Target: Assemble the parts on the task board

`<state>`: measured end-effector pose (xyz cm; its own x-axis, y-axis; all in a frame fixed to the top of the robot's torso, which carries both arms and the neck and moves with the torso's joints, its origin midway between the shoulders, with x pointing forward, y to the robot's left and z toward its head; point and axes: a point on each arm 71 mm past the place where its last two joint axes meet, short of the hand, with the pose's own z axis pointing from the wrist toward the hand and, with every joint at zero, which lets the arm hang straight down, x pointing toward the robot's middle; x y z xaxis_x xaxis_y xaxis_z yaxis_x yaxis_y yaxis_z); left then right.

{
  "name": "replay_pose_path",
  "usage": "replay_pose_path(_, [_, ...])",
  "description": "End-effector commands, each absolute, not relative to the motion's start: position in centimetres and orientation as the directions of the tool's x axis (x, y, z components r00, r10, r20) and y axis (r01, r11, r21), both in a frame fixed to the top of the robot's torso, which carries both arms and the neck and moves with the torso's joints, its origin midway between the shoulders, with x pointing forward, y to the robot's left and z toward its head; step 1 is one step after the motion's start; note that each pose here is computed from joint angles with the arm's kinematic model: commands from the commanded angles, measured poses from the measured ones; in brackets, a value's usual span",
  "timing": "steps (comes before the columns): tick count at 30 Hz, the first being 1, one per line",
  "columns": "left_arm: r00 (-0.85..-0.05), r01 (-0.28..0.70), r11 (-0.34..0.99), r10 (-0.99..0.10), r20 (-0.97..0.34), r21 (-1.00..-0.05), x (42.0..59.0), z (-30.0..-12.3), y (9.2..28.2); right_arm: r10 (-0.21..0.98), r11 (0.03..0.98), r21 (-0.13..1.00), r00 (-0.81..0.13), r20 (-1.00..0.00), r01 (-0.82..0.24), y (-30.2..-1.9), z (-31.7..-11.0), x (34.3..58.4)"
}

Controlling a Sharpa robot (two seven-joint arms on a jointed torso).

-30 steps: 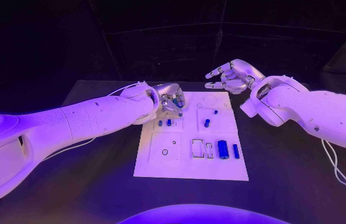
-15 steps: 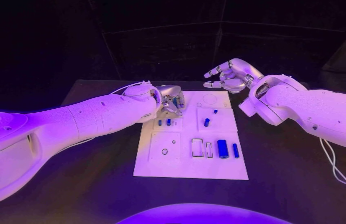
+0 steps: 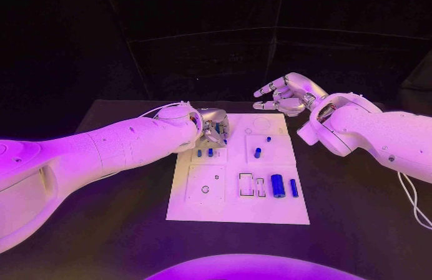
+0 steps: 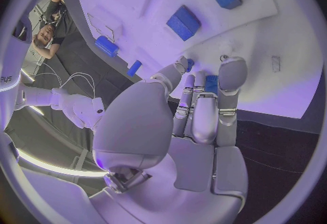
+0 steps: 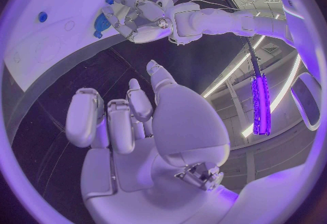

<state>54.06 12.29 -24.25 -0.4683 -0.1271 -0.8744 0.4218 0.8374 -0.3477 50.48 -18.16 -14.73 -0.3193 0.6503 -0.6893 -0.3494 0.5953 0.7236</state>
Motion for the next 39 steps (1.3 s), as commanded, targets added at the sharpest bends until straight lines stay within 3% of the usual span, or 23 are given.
replay_pose_path(1, [-0.487, 0.428, 0.840, -0.097, -0.868, -0.334, 54.04, -24.42, 12.20, 0.650, 0.591, 0.725, -0.323, -0.688, -0.355, -18.06, -14.62, 50.48])
replay_pose_path(26, [-0.508, 0.430, 0.839, -0.078, -0.857, -0.332, 54.10, -24.84, 11.69, 0.649, 0.589, 0.725, -0.326, -0.687, -0.356, -17.92, -14.63, 50.48])
replay_pose_path(39, [-0.447, 0.432, 0.826, -0.152, -0.882, -0.362, 54.10, -24.17, 12.66, 0.649, 0.590, 0.725, -0.326, -0.688, -0.356, -18.01, -14.62, 50.46])
